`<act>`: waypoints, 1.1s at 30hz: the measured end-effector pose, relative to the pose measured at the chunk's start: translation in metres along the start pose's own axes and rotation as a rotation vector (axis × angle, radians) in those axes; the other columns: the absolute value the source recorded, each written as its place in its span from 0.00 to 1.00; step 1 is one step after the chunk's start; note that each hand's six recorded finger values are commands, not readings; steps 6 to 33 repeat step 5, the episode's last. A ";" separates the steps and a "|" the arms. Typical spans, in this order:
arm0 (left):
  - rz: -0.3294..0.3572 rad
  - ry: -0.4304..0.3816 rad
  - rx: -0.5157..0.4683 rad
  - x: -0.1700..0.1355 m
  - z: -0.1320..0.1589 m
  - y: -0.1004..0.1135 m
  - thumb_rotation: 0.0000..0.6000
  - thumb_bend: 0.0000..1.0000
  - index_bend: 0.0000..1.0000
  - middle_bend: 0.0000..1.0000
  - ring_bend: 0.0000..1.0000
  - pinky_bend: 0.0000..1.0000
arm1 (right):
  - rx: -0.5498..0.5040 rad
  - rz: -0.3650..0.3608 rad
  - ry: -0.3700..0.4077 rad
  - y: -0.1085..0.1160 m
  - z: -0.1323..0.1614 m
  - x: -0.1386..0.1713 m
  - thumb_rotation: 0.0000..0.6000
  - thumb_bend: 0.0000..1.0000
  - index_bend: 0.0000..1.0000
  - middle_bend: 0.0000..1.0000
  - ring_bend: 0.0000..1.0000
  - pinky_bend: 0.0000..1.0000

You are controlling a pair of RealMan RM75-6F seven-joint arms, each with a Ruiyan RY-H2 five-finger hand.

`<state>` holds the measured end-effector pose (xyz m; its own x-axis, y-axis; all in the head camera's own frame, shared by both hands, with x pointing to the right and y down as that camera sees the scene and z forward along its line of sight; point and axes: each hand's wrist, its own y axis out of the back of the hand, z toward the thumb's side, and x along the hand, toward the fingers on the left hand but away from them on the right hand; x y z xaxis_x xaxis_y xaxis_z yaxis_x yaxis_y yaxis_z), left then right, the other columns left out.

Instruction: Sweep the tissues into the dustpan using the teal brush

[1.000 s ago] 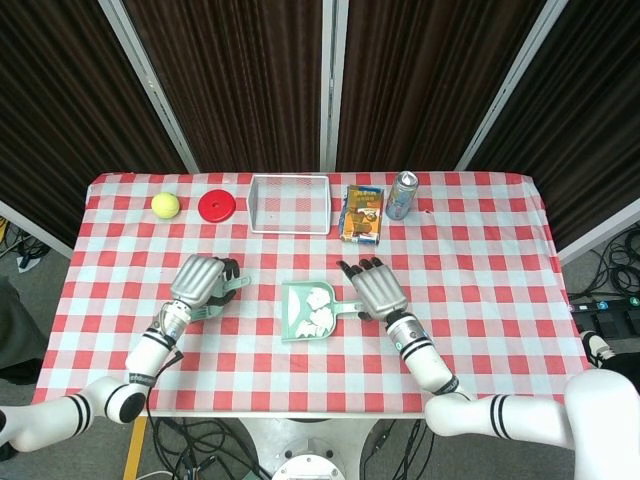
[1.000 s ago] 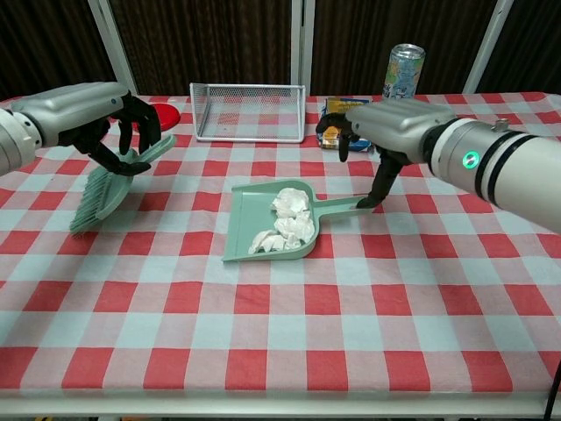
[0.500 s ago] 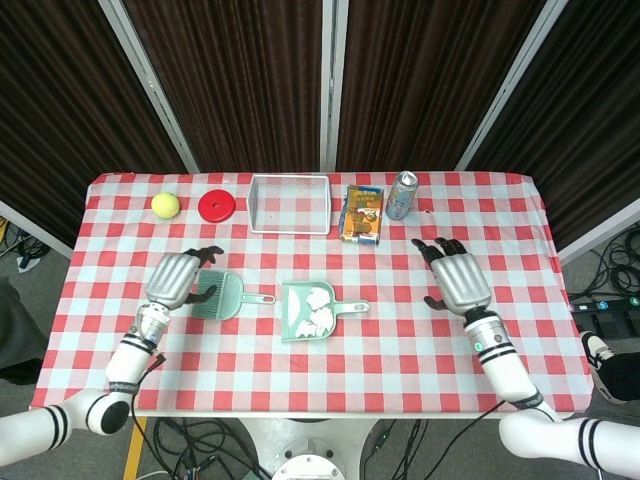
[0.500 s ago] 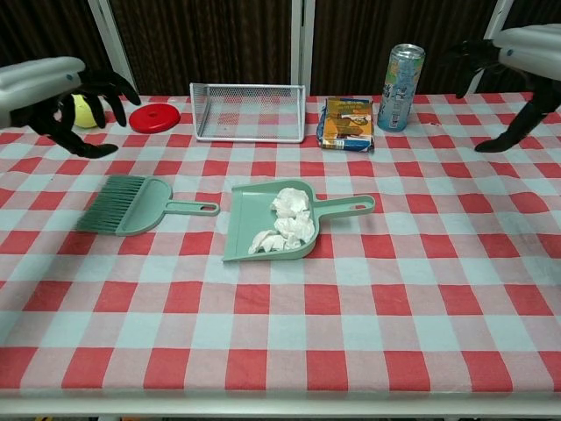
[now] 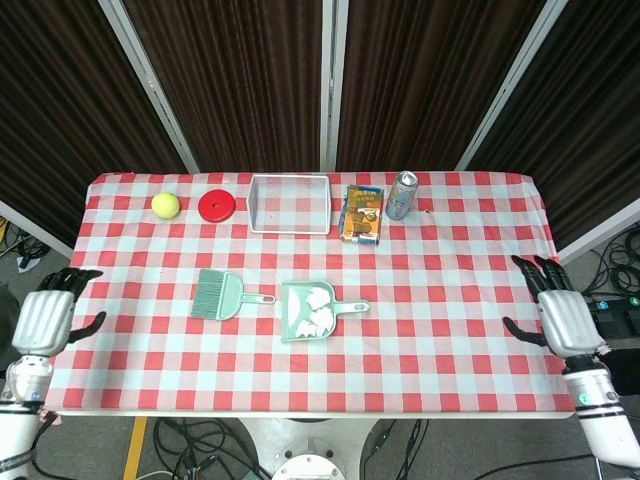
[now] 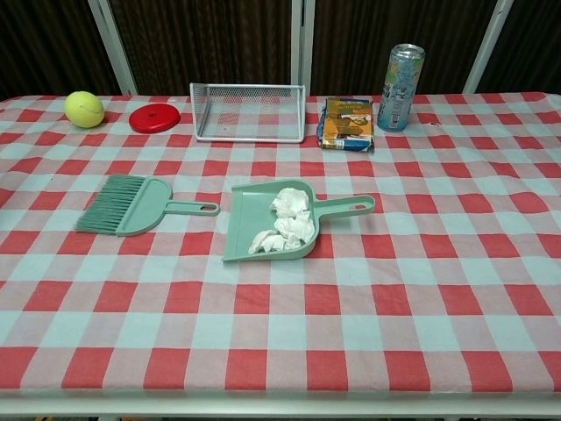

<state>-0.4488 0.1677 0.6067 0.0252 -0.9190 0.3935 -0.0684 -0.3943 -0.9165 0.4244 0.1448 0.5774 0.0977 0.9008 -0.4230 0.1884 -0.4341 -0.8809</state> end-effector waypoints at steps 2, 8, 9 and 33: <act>0.000 0.035 0.023 -0.021 -0.010 0.001 1.00 0.25 0.24 0.27 0.18 0.23 | 0.002 -0.016 -0.030 0.002 -0.011 0.016 1.00 0.15 0.00 0.12 0.00 0.00; -0.001 0.081 0.030 -0.048 -0.019 0.000 1.00 0.25 0.24 0.27 0.18 0.22 | -0.004 -0.037 -0.059 0.004 -0.020 0.035 1.00 0.15 0.00 0.12 0.00 0.00; -0.001 0.081 0.030 -0.048 -0.019 0.000 1.00 0.25 0.24 0.27 0.18 0.22 | -0.004 -0.037 -0.059 0.004 -0.020 0.035 1.00 0.15 0.00 0.12 0.00 0.00; -0.001 0.081 0.030 -0.048 -0.019 0.000 1.00 0.25 0.24 0.27 0.18 0.22 | -0.004 -0.037 -0.059 0.004 -0.020 0.035 1.00 0.15 0.00 0.12 0.00 0.00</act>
